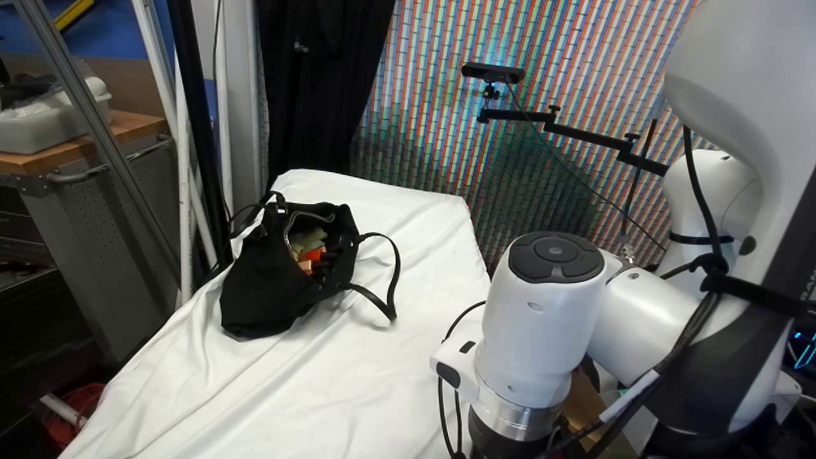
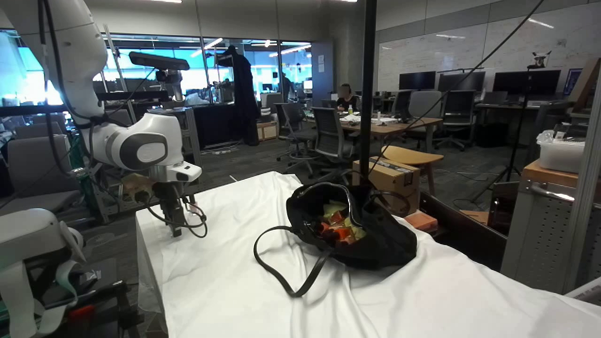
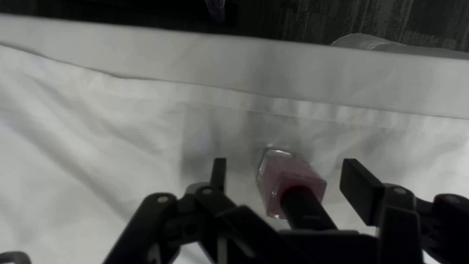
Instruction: Pick up all the nail polish on the table and put them in the bag
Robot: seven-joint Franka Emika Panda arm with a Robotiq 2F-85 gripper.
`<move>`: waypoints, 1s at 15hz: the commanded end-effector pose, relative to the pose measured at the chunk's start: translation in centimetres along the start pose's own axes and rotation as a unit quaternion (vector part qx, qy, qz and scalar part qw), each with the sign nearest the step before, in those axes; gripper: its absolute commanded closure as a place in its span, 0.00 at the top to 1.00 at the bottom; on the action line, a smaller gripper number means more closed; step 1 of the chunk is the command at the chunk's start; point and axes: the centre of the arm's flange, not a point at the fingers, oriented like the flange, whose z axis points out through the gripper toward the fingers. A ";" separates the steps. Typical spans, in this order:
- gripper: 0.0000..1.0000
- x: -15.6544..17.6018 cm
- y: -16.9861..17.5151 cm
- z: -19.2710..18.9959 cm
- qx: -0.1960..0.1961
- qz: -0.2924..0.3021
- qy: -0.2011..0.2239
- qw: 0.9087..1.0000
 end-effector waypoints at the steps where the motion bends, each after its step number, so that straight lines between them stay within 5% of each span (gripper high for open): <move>1: 0.51 0.3 -0.7 0.9 -0.008 0.000 -0.003 1.000; 6: 0.18 0.3 -0.9 0.9 -0.012 -0.001 -0.003 1.000; 15: 0.16 1.1 0.4 -1.3 -0.053 0.032 0.020 0.998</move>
